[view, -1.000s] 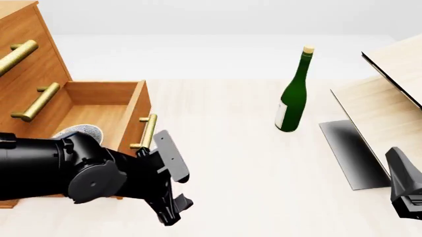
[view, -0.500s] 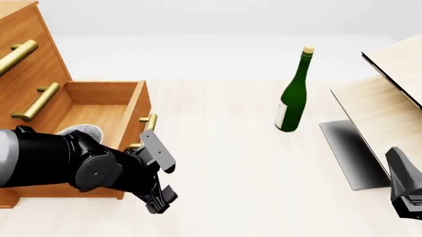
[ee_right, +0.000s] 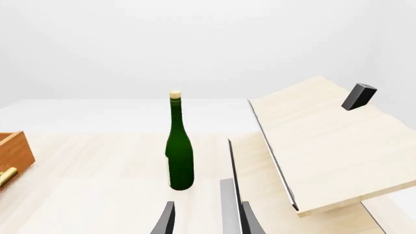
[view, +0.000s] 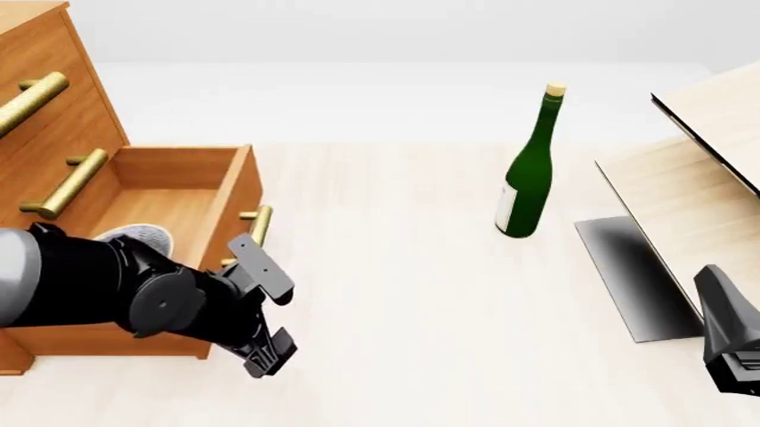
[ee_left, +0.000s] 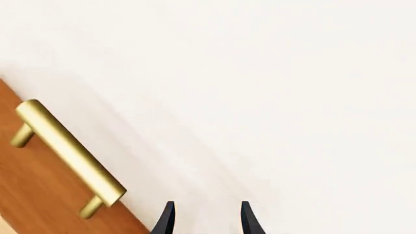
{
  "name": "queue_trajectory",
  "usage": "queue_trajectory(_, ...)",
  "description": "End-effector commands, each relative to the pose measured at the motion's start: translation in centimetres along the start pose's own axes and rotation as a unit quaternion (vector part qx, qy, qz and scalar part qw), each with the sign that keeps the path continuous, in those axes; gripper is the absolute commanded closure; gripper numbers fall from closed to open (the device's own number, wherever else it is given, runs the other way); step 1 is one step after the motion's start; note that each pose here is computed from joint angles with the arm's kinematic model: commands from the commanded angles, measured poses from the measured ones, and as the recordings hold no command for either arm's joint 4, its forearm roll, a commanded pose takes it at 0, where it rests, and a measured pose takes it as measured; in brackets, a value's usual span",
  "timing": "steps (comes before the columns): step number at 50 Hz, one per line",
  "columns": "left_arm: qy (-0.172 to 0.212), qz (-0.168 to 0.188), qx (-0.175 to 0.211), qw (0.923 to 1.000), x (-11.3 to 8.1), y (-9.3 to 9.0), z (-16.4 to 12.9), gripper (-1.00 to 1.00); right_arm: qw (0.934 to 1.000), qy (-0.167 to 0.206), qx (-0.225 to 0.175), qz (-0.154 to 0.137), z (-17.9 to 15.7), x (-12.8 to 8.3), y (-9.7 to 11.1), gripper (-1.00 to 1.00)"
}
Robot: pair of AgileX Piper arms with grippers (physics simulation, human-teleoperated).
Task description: Put the bowl in the bottom drawer of the cabinet and close it.
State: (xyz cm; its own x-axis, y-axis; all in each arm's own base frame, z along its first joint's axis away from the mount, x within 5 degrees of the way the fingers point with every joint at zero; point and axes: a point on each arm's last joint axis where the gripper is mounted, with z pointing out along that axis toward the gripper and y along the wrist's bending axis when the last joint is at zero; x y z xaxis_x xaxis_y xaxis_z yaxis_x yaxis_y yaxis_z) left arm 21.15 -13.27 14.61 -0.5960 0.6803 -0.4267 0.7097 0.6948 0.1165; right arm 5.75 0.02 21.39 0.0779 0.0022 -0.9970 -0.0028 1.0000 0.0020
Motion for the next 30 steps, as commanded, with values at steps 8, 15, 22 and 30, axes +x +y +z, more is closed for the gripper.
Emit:
queue_trajectory(8,0.021,-0.048,-0.015,0.9985,1.9,1.9,0.8,-1.00,1.0000,0.000,0.000,0.000,0.0,0.0,0.0,-1.00)
queue_trajectory(15,0.025,-0.055,-0.019,0.9980,2.6,2.3,0.9,-1.00,1.0000,0.000,0.000,0.000,0.0,0.0,0.0,-1.00)
queue_trajectory(22,0.027,-0.063,-0.024,0.9974,3.2,2.7,0.7,-1.00,1.0000,0.000,0.000,0.000,0.0,0.0,0.0,-1.00)
queue_trajectory(30,0.025,-0.071,-0.035,0.9965,4.1,3.5,0.3,-1.00,1.0000,0.000,0.000,0.000,0.0,0.0,0.0,-1.00)
